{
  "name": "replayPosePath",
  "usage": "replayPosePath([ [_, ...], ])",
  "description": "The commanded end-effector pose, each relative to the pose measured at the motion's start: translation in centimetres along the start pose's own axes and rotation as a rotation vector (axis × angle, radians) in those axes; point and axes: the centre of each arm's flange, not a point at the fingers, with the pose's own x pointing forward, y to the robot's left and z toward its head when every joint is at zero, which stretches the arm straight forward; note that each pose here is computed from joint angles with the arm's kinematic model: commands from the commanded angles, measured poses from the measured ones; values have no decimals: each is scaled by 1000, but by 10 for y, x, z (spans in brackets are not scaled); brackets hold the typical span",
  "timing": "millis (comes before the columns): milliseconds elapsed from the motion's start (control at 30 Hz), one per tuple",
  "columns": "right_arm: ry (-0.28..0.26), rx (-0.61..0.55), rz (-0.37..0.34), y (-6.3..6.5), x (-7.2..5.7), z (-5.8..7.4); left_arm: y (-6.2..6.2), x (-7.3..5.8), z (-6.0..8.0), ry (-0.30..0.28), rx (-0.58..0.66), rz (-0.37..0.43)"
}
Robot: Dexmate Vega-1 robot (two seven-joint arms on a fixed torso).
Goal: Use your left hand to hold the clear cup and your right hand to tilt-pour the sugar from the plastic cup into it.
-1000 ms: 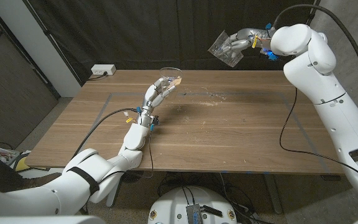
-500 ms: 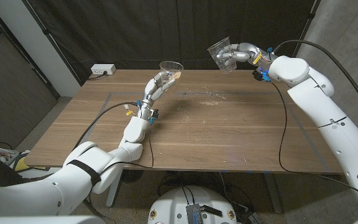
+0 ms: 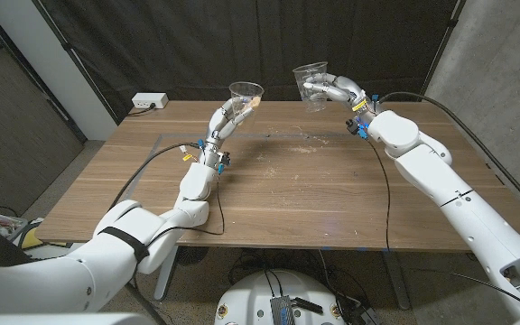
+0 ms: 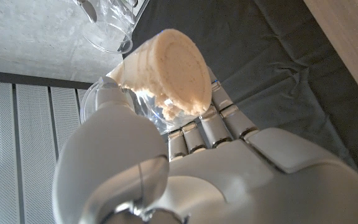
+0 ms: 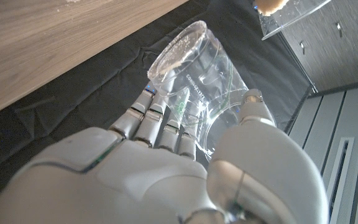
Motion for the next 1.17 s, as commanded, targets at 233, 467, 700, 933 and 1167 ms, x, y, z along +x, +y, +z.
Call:
replayPosePath([
  [233,-20,192,-80,26,-5,-48,8,-11,-25,119,-73,94],
  [467,-12,233,-85,30,-11,-60,17,-18,-32,165,-32,105],
  [700,-17,253,-89,39,-10,-66,15,-19,-37,189,-32,103],
  [933,-46,263,-107,44,-12,-71,14,-15,-29,151,-21,95],
  [1167,-51,263,-126,39,-20,-71,9,-11,-16,82,5,74],
])
